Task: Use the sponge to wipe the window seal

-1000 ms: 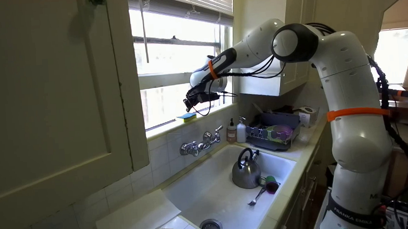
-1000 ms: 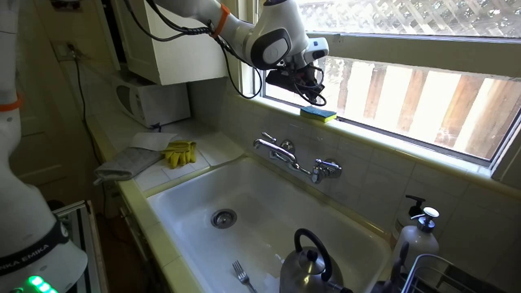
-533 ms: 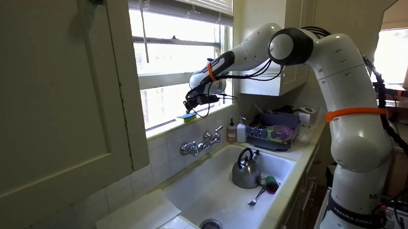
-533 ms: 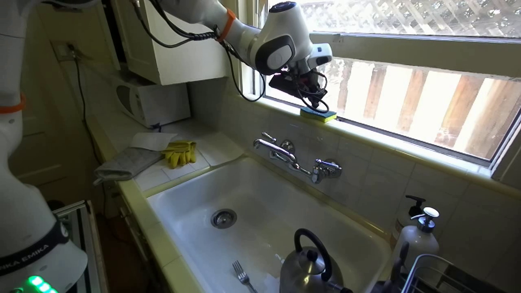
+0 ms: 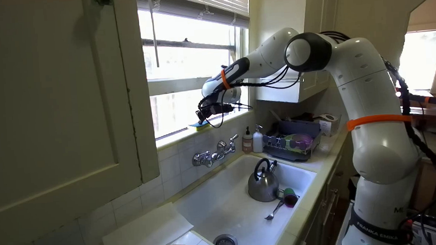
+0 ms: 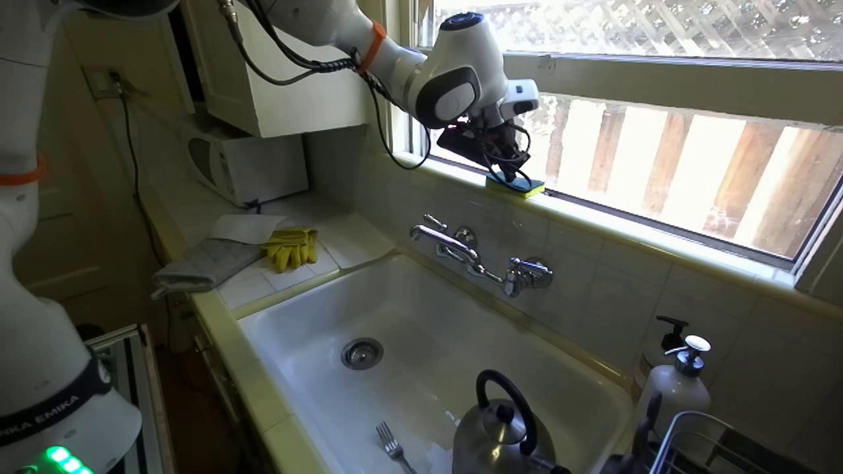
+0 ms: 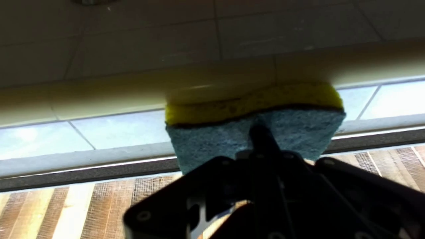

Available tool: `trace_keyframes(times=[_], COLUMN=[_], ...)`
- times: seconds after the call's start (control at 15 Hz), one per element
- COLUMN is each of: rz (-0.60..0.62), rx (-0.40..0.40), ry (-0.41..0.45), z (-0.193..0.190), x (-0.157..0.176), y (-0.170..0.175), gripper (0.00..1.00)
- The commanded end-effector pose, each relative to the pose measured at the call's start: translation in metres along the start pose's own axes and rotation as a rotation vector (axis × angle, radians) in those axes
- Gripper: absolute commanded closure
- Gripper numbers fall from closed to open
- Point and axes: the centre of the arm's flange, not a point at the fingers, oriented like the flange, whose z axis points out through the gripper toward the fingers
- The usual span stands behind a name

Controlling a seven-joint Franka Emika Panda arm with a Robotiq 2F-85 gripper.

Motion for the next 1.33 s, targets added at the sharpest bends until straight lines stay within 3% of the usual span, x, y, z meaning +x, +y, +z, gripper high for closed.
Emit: trace_keyframes(times=[0.0,1.27], rz=[0.002,0.057], rx=[0.014,-0.067], ry=[0.006,-0.005], z=[0.011,0.003], x=[-0.002,-0.009], y=[0.008,0.071], gripper=[1.0,1.0])
